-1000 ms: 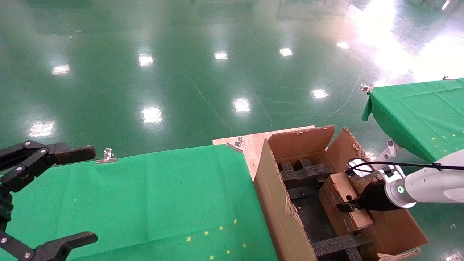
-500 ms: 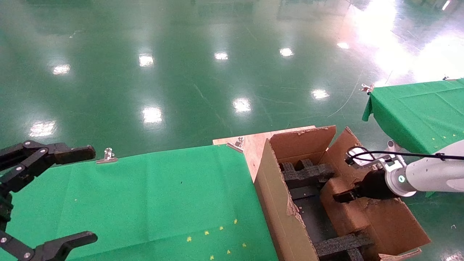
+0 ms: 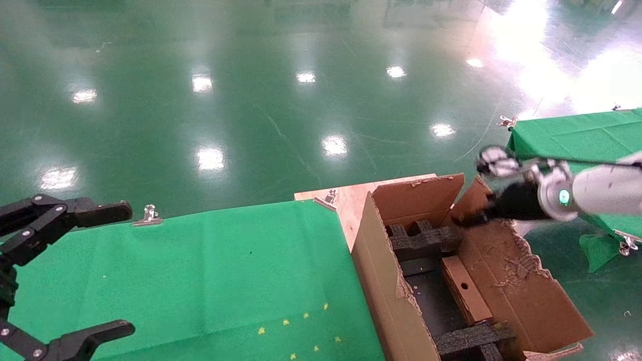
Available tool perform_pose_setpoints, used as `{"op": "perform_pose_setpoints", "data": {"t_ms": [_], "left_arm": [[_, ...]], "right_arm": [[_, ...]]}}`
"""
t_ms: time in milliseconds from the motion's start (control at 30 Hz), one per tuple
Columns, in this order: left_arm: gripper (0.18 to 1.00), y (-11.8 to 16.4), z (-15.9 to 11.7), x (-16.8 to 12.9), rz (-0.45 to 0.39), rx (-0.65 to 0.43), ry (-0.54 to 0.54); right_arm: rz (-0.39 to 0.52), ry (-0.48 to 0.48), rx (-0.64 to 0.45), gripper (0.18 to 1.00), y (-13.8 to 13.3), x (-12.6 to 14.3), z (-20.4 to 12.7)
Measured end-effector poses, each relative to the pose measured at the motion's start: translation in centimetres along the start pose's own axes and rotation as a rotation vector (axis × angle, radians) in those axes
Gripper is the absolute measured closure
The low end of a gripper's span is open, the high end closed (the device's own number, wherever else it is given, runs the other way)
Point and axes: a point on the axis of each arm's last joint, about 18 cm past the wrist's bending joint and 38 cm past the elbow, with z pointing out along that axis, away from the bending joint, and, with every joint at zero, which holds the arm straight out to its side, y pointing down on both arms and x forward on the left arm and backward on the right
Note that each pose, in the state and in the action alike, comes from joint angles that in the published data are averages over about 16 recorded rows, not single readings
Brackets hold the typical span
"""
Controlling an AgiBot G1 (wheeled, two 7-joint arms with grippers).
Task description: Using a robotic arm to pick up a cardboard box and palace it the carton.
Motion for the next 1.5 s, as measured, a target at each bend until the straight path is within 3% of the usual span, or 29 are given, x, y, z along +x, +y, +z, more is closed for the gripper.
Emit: {"op": "perform_pose_setpoints", "data": {"t_ms": [267,500,767,1100,1500], "left_arm": [[0.184,0.0,0.0,0.0,0.000,0.000,0.000],[0.184,0.0,0.0,0.0,0.000,0.000,0.000],[0.184,0.0,0.0,0.0,0.000,0.000,-0.001],[0.184,0.0,0.0,0.0,0.000,0.000,-0.001],[0.184,0.0,0.0,0.0,0.000,0.000,-0.001]], "right_arm": [[-0.141,-0.104,0.219,0.183,-6.9,-2.9,-5.2],[-0.234,-0.259,0.389,0.178,-10.2,-7.0,-9.9],[-0.266,-0.362,0.462,0.178,-11.0,-9.3,-12.3],[-0.284,-0.416,0.476,0.178,-11.2,-10.6,-12.0],[-0.348,-0.586,0.549,0.178,-11.8,-14.8,-12.2]]}}
